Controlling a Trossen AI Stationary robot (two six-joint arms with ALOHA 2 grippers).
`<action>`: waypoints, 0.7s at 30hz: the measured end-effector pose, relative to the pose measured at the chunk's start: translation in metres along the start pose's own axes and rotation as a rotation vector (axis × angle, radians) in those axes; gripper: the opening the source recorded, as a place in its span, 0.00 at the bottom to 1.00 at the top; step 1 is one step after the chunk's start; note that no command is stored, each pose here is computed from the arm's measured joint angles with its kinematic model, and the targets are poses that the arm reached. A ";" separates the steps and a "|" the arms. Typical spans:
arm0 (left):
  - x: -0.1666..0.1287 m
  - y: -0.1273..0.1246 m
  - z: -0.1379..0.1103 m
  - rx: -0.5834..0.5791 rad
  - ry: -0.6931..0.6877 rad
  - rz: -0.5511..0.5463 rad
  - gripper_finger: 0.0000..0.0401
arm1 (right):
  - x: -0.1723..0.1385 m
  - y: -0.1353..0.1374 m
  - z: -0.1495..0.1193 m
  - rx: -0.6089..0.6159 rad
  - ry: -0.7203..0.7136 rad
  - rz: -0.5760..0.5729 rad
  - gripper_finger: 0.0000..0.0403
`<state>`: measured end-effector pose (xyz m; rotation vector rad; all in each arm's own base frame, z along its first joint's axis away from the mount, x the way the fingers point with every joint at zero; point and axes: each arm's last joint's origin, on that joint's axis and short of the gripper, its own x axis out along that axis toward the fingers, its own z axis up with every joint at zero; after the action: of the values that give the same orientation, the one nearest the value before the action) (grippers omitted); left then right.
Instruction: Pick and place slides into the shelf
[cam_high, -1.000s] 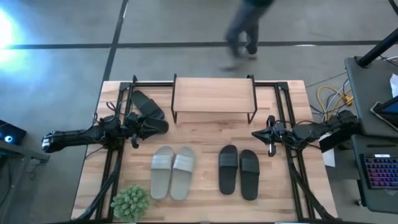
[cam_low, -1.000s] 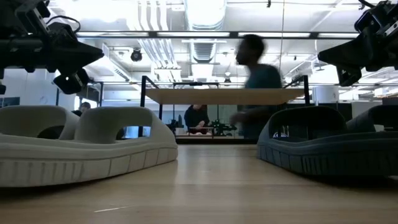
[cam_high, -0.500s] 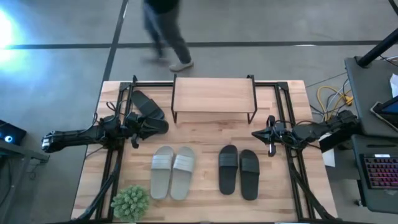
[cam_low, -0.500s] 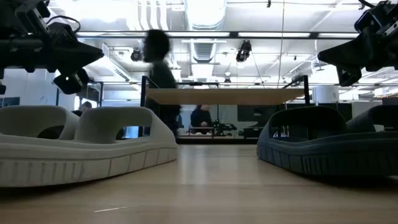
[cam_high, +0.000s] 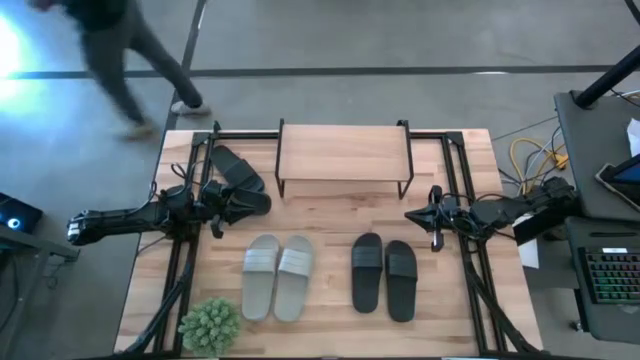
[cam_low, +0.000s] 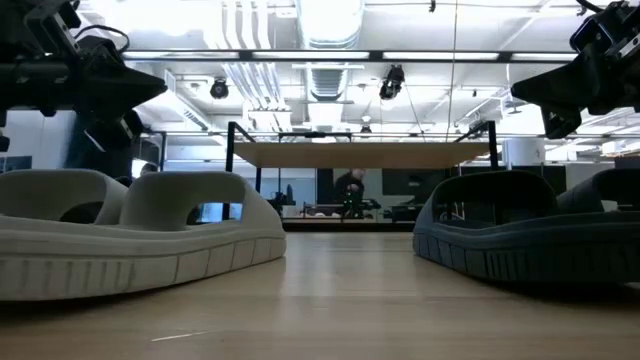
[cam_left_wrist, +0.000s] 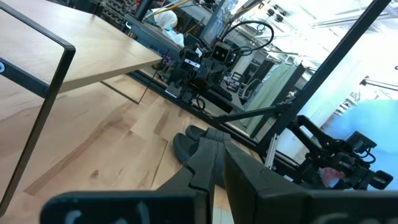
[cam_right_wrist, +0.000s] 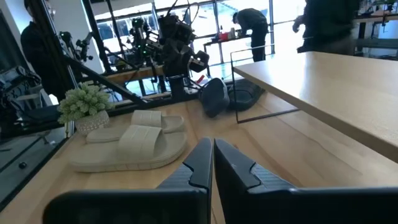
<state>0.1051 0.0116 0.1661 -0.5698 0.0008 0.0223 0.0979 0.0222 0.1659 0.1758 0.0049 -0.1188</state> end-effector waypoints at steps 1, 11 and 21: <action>0.000 0.000 0.000 0.000 0.000 0.000 0.04 | 0.000 0.000 0.000 0.000 0.000 0.000 0.02; 0.000 0.000 0.000 0.000 0.000 0.000 0.04 | 0.000 0.001 0.007 0.096 -0.068 0.016 0.02; 0.000 0.000 0.000 0.000 0.000 0.000 0.04 | -0.003 0.001 0.026 0.710 -0.260 0.044 0.02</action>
<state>0.1052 0.0116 0.1660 -0.5698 0.0012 0.0221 0.0948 0.0188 0.1918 0.8677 -0.3038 -0.0946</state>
